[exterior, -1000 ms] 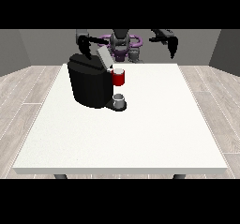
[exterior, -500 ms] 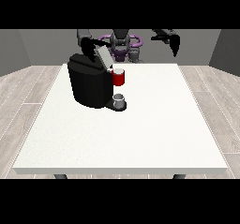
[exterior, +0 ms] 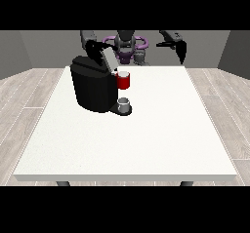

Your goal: Insert the coffee pod into the coffee machine and close the lid

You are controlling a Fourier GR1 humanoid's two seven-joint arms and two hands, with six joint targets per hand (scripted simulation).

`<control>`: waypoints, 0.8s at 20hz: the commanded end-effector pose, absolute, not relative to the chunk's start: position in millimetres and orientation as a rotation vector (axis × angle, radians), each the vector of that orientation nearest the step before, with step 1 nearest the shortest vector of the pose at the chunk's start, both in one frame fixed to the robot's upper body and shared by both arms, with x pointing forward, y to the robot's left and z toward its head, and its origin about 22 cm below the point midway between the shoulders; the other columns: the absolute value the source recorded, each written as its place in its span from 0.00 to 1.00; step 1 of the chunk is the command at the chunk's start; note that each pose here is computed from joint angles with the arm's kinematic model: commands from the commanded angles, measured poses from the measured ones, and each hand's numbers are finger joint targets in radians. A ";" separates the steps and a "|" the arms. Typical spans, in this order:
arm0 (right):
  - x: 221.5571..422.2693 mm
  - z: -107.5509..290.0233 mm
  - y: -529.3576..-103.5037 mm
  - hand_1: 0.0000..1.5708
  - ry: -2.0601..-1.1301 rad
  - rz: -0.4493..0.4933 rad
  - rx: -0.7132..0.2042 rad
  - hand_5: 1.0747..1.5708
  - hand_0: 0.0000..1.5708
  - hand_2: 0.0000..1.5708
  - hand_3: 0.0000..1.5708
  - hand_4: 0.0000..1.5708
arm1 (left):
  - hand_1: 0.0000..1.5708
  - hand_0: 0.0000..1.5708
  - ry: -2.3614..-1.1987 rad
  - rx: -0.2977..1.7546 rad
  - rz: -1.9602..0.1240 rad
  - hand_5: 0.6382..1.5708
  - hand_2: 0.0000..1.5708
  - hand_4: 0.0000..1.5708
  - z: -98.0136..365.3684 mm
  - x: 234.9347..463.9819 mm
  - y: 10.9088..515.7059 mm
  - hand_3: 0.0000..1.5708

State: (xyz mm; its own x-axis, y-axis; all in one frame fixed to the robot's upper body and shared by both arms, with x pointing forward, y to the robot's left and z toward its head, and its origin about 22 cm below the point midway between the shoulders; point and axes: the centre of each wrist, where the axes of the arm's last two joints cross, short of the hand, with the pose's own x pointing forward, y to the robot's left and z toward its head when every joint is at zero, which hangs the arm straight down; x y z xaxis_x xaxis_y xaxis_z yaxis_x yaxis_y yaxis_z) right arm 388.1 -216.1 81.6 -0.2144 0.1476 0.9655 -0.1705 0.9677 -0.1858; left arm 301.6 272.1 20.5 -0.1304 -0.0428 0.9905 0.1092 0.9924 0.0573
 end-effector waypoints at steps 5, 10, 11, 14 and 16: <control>392.4 76.5 -175.9 0.00 -1.704 0.317 0.007 1.00 0.00 0.00 0.00 0.00 | 0.00 0.00 -1.653 -0.077 -0.133 1.00 0.00 0.00 19.2 301.1 277.4 0.00; 400.1 98.8 -170.2 0.00 -1.722 0.394 0.037 1.00 0.00 0.00 0.00 0.14 | 0.00 0.00 -1.632 -0.019 -0.118 1.00 0.00 0.12 4.5 297.0 278.8 0.00; 405.7 100.2 -177.2 0.00 -1.741 0.387 0.006 1.00 0.00 0.00 0.00 0.09 | 0.00 0.00 -1.690 -0.012 -0.143 1.00 0.00 0.11 28.1 307.5 277.8 0.00; 408.1 114.8 -172.6 0.00 -1.785 0.475 0.020 1.00 0.00 0.00 0.00 0.14 | 0.00 0.00 -1.707 -0.019 -0.091 1.00 0.00 0.08 11.2 304.9 285.6 0.00; 415.1 115.0 -177.0 0.00 -1.795 0.440 -0.052 1.00 0.00 0.00 0.00 0.08 | 0.00 0.00 -1.693 -0.048 -0.133 1.00 0.00 0.12 41.7 315.6 268.7 0.00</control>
